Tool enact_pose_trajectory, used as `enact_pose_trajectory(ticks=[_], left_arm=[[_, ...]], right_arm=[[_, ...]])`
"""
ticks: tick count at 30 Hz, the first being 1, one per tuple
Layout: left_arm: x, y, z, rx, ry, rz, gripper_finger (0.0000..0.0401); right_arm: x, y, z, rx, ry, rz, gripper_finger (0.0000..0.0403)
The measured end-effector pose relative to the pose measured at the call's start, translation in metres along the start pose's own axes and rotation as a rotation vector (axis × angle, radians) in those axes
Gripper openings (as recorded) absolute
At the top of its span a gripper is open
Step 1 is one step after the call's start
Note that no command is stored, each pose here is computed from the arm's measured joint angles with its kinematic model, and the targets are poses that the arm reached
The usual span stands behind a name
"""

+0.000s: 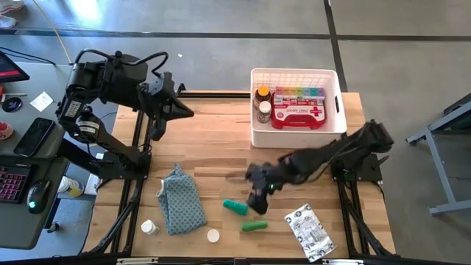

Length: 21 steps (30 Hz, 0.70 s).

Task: Pick & place medical supplies in basket/bin
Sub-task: Put the green bandage into the white bin

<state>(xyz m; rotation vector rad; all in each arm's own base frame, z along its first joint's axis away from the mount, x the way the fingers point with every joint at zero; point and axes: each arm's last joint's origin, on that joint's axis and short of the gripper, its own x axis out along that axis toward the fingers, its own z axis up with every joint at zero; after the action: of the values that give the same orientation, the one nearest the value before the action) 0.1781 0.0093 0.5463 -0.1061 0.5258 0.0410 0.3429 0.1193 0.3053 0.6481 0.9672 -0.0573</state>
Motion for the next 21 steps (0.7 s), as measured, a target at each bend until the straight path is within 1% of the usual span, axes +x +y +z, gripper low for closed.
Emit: enact_pose_trajectory(ticks=[5,8,10,14,19,21], left_arm=[[-0.004,-0.001,-0.009,-0.014,0.082,-0.038,0.0051],[-0.004,-0.001,-0.014,-0.052,0.141,-0.047,0.0051],[-0.004,-0.001,-0.015,-0.083,0.146,-0.049,0.0051],[-0.008,-0.002,-0.015,-0.164,0.133,-0.066,0.0051],[-0.009,-0.001,-0.016,-0.255,0.135,-0.036,0.0051],[-0.009,-0.001,-0.015,-0.292,0.133,-0.023,0.0051]], right_arm=[[0.046,0.01,-0.026,-0.02,0.113,-0.058,0.0287],[0.067,0.014,-0.041,-0.05,0.159,-0.081,0.0287],[0.078,0.017,-0.049,-0.084,0.181,-0.087,0.0287],[0.094,0.02,-0.064,-0.151,0.233,-0.089,0.0287],[0.104,0.026,-0.084,-0.253,0.265,-0.109,0.0286],[0.108,0.027,-0.091,-0.306,0.265,-0.136,0.0285]])
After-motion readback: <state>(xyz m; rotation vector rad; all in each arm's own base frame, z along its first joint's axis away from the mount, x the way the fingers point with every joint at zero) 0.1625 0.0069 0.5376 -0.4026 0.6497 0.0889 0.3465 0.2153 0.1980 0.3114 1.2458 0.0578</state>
